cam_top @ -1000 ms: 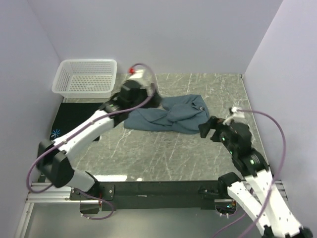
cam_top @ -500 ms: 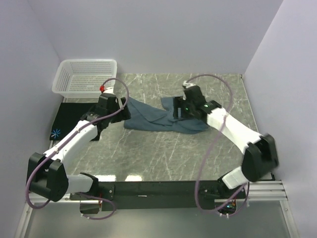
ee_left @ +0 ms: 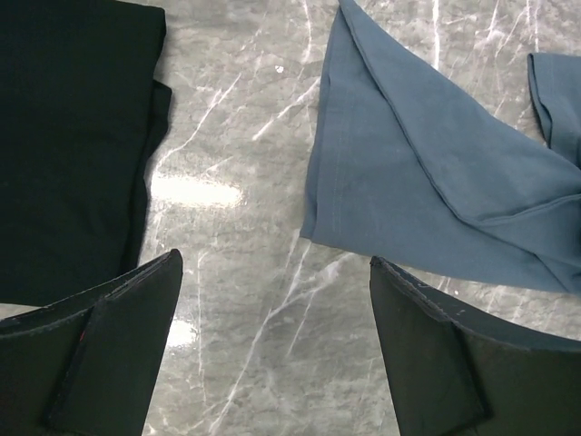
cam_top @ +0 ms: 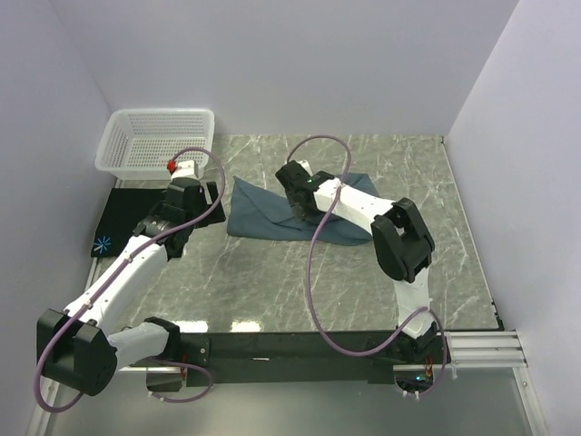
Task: Fold and stack the t-shirts
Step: Flatten the tshirt out
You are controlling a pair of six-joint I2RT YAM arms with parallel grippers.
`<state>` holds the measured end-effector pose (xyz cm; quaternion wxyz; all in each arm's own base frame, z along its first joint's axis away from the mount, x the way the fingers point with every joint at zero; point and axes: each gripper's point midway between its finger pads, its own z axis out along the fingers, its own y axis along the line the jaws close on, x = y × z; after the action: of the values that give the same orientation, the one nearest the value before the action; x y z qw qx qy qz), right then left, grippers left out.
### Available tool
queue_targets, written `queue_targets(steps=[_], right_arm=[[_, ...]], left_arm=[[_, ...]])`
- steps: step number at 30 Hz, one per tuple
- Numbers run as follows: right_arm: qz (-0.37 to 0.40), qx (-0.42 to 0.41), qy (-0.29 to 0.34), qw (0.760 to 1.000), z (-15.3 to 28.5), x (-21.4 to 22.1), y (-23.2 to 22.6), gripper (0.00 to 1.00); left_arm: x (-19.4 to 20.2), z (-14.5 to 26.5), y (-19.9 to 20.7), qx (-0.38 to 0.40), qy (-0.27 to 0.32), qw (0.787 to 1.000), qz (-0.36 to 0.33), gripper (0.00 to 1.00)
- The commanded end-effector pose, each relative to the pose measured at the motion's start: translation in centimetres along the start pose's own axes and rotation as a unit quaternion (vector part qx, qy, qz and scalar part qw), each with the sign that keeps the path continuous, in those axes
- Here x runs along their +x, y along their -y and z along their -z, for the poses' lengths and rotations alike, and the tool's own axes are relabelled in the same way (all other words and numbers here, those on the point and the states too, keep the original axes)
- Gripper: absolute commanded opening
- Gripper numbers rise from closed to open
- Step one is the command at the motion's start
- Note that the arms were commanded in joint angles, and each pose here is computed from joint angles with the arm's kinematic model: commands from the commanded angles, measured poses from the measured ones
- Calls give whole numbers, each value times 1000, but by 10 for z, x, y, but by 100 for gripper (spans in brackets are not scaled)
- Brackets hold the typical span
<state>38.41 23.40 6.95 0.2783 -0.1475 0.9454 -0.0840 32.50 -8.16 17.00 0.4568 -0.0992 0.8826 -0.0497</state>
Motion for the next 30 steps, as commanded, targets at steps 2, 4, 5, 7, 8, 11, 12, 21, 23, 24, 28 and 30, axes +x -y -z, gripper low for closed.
queue_targets(steps=[2,4,5,7,8,11,12,21,23,24,28,30], right_arm=[[-7,111,18,994,20,-4,57,51],[-16,118,14,993,21,3,67,36],[-33,124,20,992,26,1,79,19],[-56,134,34,989,37,1,96,1],[-73,139,39,987,40,1,105,0],[-163,154,63,973,59,3,150,0],[-192,154,80,966,72,-3,162,0],[-362,54,239,899,147,4,216,0],[-368,30,237,899,149,11,208,0],[-369,21,233,899,148,16,203,0],[-394,-33,215,893,139,57,177,0],[-418,-37,193,887,125,89,167,0]], left_arm=[[-7,4,-3,-3,15,1000,-8,89],[-7,5,-2,0,15,1000,-7,89],[-7,5,-2,1,15,1000,-7,89],[-7,5,-1,4,16,1000,-5,89],[-7,5,-1,4,16,1000,-6,89],[-5,4,-1,5,13,1000,-6,89],[-5,4,-1,4,13,1000,-6,89],[-1,0,10,30,5,999,10,89],[2,-3,17,42,-5,999,30,89],[1,-4,22,52,-6,998,41,89],[9,-12,53,110,-46,989,86,89],[18,-20,59,115,-68,986,98,90]])
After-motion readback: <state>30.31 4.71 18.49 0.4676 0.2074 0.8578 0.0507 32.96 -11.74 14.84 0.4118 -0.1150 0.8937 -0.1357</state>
